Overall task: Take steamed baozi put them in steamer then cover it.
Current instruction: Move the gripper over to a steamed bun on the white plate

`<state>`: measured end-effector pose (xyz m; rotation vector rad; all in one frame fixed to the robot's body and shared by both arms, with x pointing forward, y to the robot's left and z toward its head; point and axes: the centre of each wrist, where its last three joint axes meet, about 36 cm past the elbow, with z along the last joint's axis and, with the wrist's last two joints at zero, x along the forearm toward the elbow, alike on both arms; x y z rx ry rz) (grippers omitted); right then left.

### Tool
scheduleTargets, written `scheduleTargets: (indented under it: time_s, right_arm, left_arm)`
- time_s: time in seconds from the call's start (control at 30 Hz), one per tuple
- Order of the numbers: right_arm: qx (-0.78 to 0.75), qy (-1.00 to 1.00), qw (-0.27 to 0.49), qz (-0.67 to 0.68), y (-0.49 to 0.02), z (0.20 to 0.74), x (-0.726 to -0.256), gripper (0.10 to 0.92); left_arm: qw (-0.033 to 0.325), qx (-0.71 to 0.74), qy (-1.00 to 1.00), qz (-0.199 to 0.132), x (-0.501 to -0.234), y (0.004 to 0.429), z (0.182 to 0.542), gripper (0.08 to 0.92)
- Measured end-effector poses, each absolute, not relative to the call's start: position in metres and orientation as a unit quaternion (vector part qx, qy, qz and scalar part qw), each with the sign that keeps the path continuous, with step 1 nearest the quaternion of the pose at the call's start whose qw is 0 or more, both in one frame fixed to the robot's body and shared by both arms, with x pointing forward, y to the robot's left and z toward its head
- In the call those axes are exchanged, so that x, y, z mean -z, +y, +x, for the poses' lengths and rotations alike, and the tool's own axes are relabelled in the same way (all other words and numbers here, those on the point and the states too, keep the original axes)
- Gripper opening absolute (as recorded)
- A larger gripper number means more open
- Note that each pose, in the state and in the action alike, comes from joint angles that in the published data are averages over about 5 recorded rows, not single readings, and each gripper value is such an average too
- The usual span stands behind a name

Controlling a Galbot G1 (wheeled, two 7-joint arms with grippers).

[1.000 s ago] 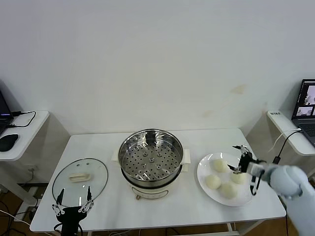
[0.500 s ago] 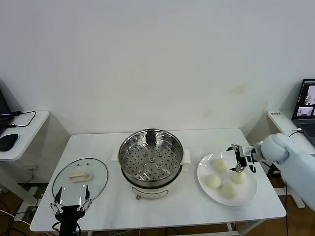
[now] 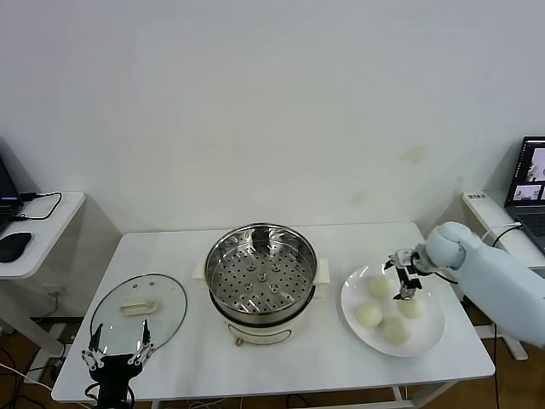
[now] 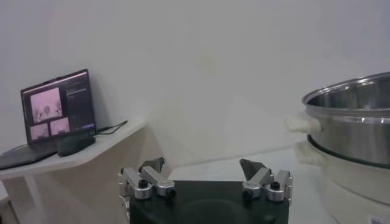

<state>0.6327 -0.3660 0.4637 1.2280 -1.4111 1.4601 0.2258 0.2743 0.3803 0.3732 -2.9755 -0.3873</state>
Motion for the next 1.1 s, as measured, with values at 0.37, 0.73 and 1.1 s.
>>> scheduleTargets:
  time_s: [0.37,0.73,1.1]
  right_arm:
    - [-0.574,-0.550,0.384,0.471,-0.353,0.648,-0.452,0.820]
    - [-0.573,-0.543,0.392,0.473,-0.348,0.650,-0.447,0.701]
    - [-0.573,-0.539,0.392,0.477,-0.347,0.651,-0.450,0.631]
  left_arm:
    - [0.059,0.130,-0.982,0.125,-0.379,0.276,0.226,0.823]
    - [0.061,0.131,-0.981,0.126,-0.377,0.277,0.226,0.823]
    - [0.058,0.130,-0.982,0.125,-0.380,0.276,0.226,0.823]
